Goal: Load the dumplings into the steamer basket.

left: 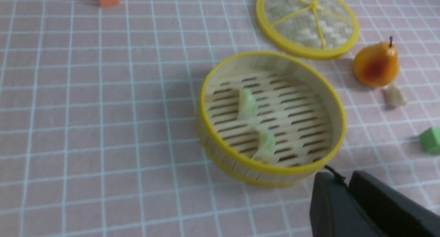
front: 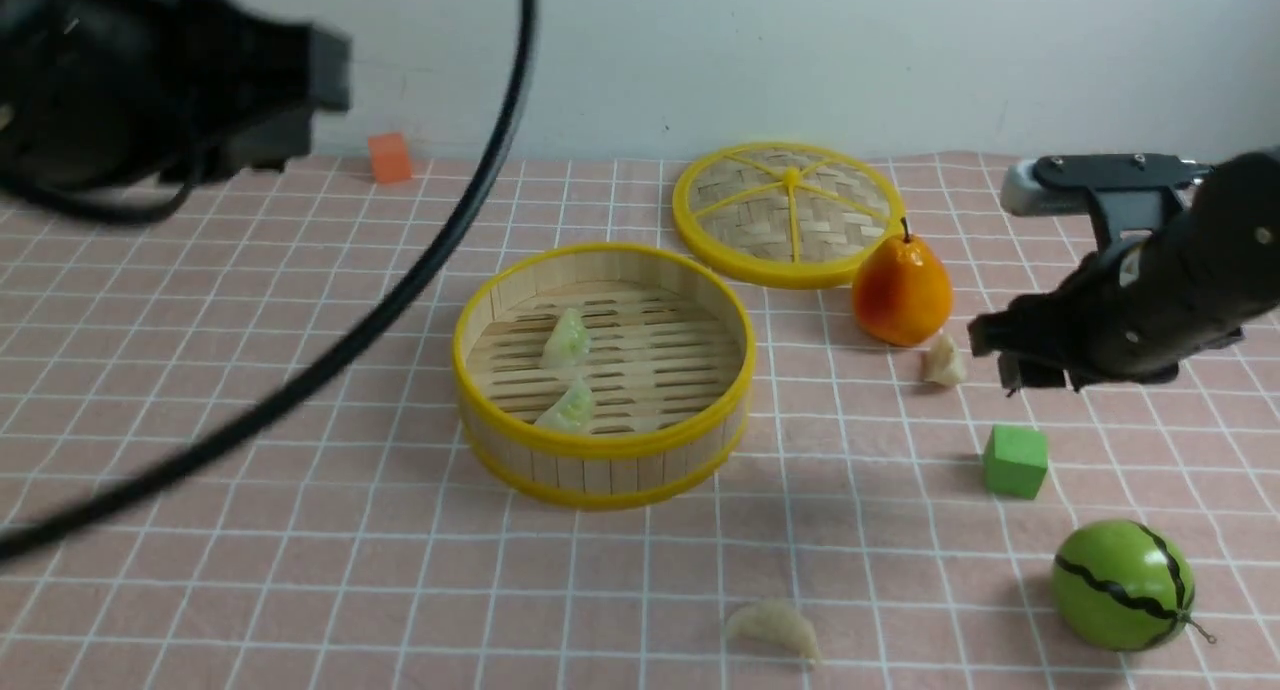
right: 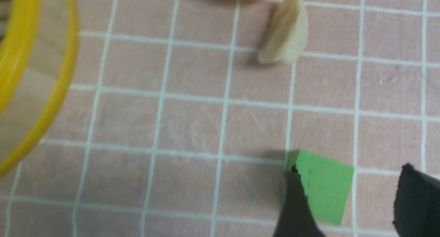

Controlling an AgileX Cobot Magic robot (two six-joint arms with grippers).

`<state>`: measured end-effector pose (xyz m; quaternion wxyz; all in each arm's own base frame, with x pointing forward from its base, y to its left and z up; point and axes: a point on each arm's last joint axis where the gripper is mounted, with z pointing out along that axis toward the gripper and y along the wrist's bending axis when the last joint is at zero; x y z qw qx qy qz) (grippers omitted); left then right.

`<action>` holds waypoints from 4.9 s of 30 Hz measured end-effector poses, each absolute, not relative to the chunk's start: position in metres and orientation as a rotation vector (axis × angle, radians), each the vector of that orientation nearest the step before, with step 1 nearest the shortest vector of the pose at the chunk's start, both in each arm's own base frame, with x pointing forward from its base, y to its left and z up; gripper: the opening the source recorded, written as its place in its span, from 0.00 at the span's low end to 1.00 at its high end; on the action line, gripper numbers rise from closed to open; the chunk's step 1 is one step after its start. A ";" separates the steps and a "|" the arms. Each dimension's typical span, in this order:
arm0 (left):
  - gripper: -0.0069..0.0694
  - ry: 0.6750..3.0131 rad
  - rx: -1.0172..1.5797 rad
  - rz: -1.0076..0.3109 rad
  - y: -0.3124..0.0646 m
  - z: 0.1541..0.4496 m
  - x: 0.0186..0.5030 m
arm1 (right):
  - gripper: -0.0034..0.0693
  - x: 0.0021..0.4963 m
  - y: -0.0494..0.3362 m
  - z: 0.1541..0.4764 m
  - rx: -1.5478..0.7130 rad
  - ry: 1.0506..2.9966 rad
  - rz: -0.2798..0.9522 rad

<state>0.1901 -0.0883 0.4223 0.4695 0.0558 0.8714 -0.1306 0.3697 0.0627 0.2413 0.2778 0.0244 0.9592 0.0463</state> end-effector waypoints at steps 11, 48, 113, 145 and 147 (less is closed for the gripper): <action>0.14 2.168 -0.034 -0.191 -0.019 0.289 0.089 | 0.59 0.464 0.070 0.194 0.106 2.698 0.174; 0.14 1.870 0.055 -0.237 -0.008 0.275 0.067 | 0.44 0.449 0.240 0.230 -0.591 2.278 0.653; 0.19 1.853 0.057 -0.268 -0.010 0.276 0.067 | 0.31 0.387 0.258 0.265 -1.196 2.358 0.560; 0.23 1.885 0.044 -0.244 -0.008 0.273 0.067 | 0.28 0.291 0.159 0.454 -0.760 2.246 0.160; 0.23 1.889 0.043 -0.242 -0.007 0.273 0.067 | 0.10 0.263 0.137 0.465 -0.718 2.243 0.148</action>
